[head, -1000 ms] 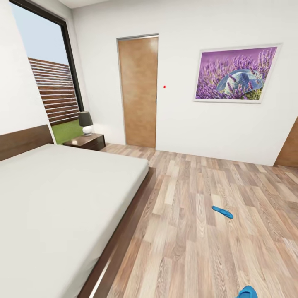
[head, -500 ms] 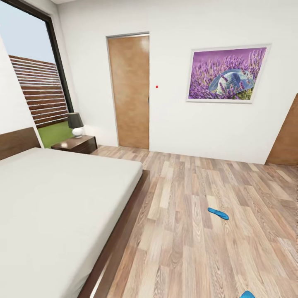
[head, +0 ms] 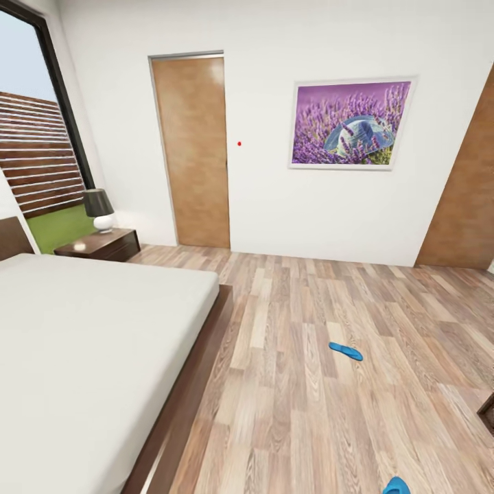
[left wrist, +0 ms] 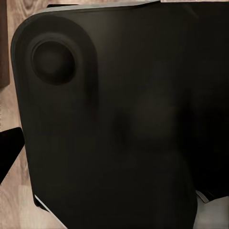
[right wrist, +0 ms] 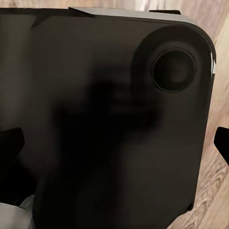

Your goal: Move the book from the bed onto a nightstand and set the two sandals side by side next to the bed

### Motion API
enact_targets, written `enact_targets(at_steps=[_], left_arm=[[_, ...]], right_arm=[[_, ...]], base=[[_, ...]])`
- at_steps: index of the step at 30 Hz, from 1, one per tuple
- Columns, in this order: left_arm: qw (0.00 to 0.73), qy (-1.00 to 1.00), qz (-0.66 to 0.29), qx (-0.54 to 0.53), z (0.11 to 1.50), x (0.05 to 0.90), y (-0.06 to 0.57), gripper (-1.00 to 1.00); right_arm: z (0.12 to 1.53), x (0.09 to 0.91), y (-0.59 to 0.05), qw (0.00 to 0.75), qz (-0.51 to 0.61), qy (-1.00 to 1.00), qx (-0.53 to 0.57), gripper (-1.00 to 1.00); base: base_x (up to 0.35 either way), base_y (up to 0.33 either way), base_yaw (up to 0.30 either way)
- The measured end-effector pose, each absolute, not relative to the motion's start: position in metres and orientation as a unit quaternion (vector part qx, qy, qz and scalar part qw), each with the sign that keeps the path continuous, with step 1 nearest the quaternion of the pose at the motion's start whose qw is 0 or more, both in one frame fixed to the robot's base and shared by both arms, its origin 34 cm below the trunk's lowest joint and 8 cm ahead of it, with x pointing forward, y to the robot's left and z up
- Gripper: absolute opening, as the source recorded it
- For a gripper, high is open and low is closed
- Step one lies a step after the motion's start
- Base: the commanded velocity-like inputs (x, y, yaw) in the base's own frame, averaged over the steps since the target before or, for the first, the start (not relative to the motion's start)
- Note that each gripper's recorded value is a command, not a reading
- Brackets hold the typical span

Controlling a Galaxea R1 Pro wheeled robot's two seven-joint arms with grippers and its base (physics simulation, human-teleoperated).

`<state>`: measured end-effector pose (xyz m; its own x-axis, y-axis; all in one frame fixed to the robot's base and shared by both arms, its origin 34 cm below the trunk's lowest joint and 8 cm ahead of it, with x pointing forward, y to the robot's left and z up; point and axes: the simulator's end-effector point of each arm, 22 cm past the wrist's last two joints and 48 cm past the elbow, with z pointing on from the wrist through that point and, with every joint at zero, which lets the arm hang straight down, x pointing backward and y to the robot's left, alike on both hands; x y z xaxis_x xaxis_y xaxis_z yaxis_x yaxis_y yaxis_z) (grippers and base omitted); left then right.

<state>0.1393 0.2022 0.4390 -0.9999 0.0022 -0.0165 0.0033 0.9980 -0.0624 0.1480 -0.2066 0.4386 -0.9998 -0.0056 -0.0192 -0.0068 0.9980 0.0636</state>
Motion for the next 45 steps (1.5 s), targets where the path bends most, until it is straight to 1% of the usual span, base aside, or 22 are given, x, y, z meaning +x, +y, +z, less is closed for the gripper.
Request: enact_targets(at_steps=[16,26,37,45], left_arm=[[0.008,0.999,-0.032,0.001,0.4391,0.1393,0.2015,1.00],[0.009,0.999,-0.032,0.001,0.4391,0.1396,0.2015,1.00],[0.009,0.999,-0.032,0.001,0.4391,0.1397,0.2014,1.00],[0.009,0.999,-0.032,0.001,0.4391,0.1398,0.2014,1.00]], right_arm=[[0.4386,0.1481,-0.2065,0.010,0.032,0.999,-0.004,1.00],[0.4387,0.1482,-0.2065,0.010,0.032,0.999,-0.004,1.00],[0.4386,0.1482,-0.2066,0.010,0.032,0.999,-0.003,1.00],[0.4387,0.1482,-0.2062,0.010,0.032,0.999,-0.003,1.00]], base=[[0.109,0.000,-0.014],[0.194,0.000,-0.008],[0.157,0.000,-0.107],[0.139,0.000,-0.047]])
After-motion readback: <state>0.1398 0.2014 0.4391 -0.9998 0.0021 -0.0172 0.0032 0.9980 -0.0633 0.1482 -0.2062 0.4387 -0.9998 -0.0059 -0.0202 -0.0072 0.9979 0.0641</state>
